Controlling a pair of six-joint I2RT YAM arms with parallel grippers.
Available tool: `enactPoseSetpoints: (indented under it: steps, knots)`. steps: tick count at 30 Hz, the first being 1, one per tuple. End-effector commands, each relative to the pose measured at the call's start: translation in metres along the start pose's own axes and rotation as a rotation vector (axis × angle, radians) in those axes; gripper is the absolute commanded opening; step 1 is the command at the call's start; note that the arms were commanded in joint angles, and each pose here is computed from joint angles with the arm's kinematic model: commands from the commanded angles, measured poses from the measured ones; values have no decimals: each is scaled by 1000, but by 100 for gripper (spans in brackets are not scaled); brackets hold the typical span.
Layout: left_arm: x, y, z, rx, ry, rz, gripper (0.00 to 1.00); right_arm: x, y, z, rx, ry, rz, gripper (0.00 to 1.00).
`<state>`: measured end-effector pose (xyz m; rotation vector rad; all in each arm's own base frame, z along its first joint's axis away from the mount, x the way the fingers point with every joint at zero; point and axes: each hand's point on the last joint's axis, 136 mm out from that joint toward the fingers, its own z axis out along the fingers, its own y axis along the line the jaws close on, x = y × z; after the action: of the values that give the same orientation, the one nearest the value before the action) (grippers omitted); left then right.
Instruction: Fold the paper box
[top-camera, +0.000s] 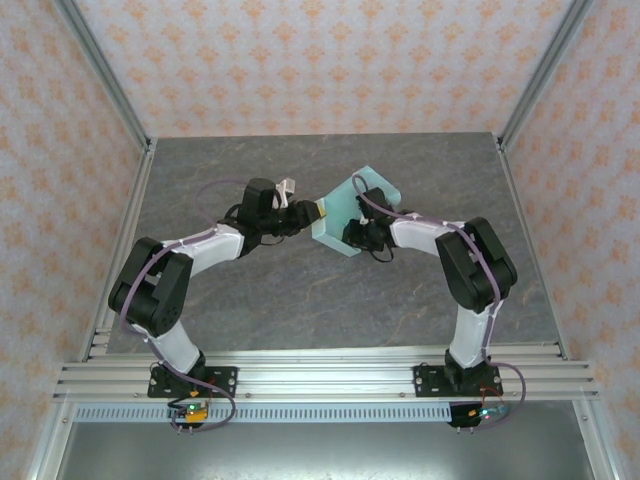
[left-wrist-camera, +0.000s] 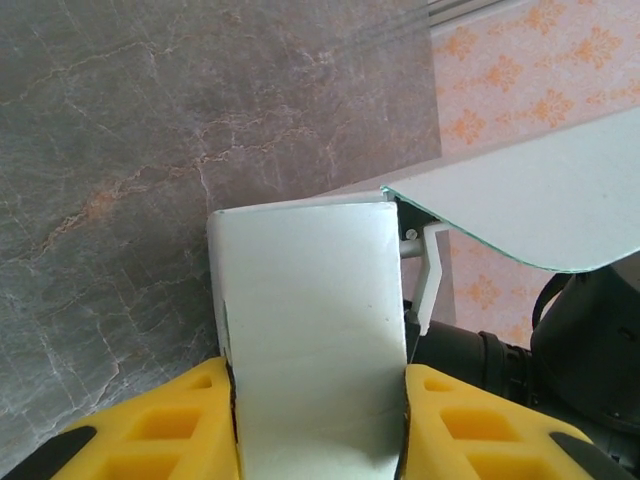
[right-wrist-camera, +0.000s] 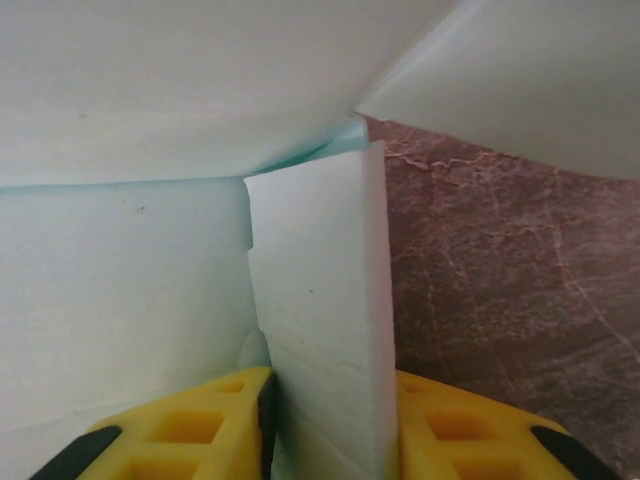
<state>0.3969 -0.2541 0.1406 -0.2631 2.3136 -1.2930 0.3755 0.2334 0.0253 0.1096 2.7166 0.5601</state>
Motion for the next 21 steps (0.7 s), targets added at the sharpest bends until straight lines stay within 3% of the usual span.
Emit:
enactPoseSetpoints:
  steps: [1, 10, 21]
  knots:
    - [4, -20, 7, 57, 23, 48, 34, 5, -5, 18, 119, -10, -62, 34]
    - [7, -13, 14, 42, 23, 30, 33, 17, -16, 29, 318, -4, -149, 31]
    - [12, -8, 15, 18, 42, 32, 35, 5, -34, 8, 461, -74, -169, 32]
